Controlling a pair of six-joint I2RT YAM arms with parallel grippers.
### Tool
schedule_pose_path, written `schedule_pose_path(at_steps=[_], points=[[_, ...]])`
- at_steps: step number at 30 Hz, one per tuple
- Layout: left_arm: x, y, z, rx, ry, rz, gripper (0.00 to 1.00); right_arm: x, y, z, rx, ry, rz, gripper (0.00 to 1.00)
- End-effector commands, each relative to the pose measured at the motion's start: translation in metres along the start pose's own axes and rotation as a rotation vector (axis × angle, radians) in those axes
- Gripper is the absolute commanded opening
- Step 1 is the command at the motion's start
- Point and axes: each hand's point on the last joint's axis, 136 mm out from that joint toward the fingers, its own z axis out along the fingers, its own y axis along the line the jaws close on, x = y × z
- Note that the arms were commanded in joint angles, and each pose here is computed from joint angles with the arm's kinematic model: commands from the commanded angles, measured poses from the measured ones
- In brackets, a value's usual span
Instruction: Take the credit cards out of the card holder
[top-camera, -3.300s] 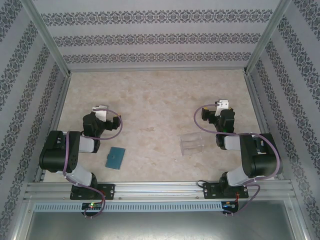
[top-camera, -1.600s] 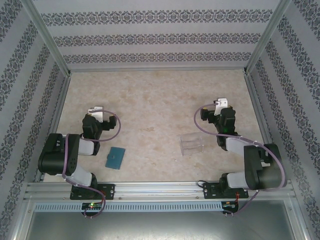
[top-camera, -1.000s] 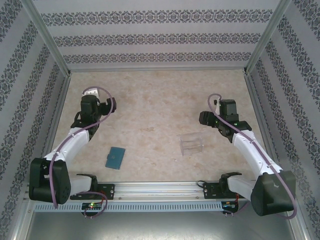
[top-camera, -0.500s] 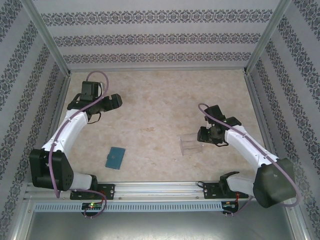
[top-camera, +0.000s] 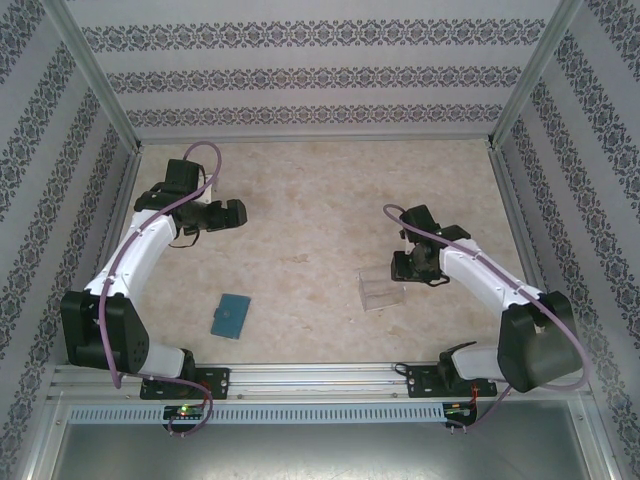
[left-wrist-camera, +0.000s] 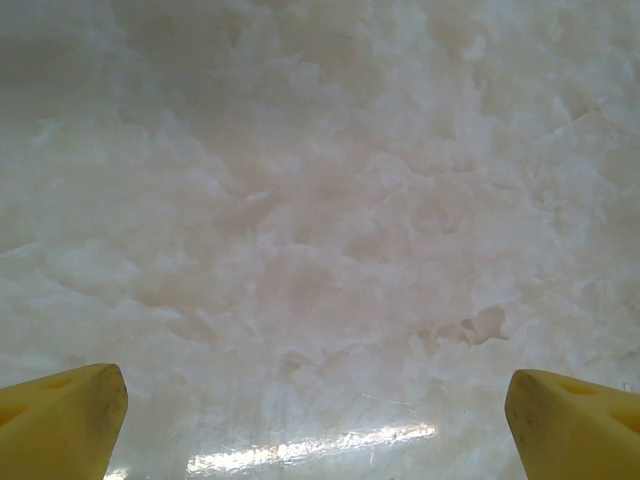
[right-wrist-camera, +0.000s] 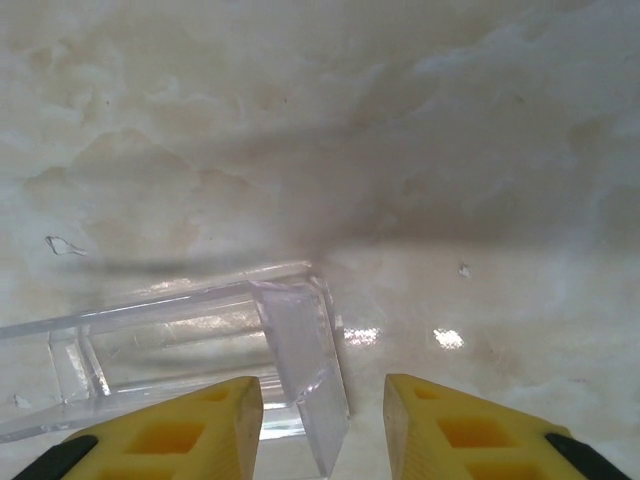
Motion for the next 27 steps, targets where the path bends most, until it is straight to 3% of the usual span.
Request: schedule_pose_path(at_steps=[1,12,23,27], points=[[0.009,-0.005,0.004,0.024,0.063,0.021,0.97,-0.005,0.004,0.006,0.006,0.009,-0.048,0.34],[0.009,-0.004,0.005,0.017,0.068,0.037,0.97,-0.014,0.016,-0.023,-0.043,-0.046,-0.052,0.35],[0.010,-0.003,0.004,0.015,0.072,0.048,0.97,-0.018,0.017,0.007,-0.041,0.030,-0.096,0.33],[0.010,-0.004,0.004,0.020,0.072,0.047,0.97,-0.015,0.019,0.012,-0.052,0.037,-0.100,0.28]])
